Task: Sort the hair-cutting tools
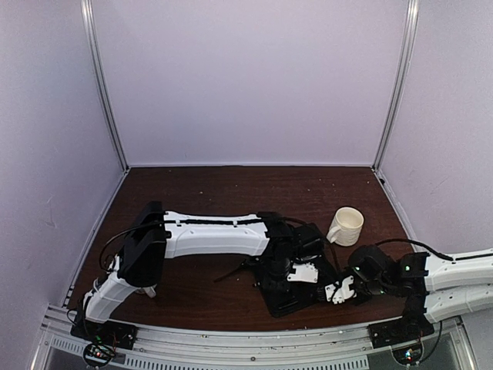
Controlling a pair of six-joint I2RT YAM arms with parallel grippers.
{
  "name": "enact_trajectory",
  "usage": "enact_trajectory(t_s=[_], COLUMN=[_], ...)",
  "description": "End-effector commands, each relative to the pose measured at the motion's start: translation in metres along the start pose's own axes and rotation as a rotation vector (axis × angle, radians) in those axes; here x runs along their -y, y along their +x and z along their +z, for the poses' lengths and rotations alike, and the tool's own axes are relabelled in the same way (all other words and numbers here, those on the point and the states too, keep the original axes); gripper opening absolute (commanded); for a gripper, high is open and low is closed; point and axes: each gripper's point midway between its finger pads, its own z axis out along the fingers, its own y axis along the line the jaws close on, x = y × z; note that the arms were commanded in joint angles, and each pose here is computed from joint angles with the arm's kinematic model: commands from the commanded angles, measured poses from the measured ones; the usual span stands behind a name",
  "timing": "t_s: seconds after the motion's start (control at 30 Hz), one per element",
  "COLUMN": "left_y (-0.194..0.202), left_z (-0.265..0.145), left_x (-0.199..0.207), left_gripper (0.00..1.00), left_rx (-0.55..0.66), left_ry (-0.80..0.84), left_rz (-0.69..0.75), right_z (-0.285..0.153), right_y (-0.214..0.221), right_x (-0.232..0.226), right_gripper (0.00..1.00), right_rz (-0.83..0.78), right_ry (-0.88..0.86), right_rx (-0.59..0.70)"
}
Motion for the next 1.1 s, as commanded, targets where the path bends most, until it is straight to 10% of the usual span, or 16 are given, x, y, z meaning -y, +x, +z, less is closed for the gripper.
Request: enact_trajectory(t_s=[0.0,0.3,0.57,1.07], left_y=[-0.002,0.02,0.071,0.139], left_z=[-0.028,-0.052,-0.095,-0.051], left_x=[-0.017,-0.017,-0.058,-0.013], left_gripper=[0.25,0.3,0.34,0.34], left_rx=[0.062,0.048,0.11,0.055], left_ry=[-0.073,-0.114,-0.236,-0.068], left_rz=[-0.043,-0.057,-0.416,-0.549], right_z=[-0.004,-0.018,-0.026,-0.05], right_y=[0.002,0.003,-0.002,-0.025], right_x=[0.011,0.014,0.006,0.03], right_gripper=[0.33,0.41,0.46,0.47], right_rz=[0.029,0.041,0.045,0.198], right_ry=[0.053,0.041,-0.03,-0.067], right_rx=[-0.015,-0.015,0.006,0.096])
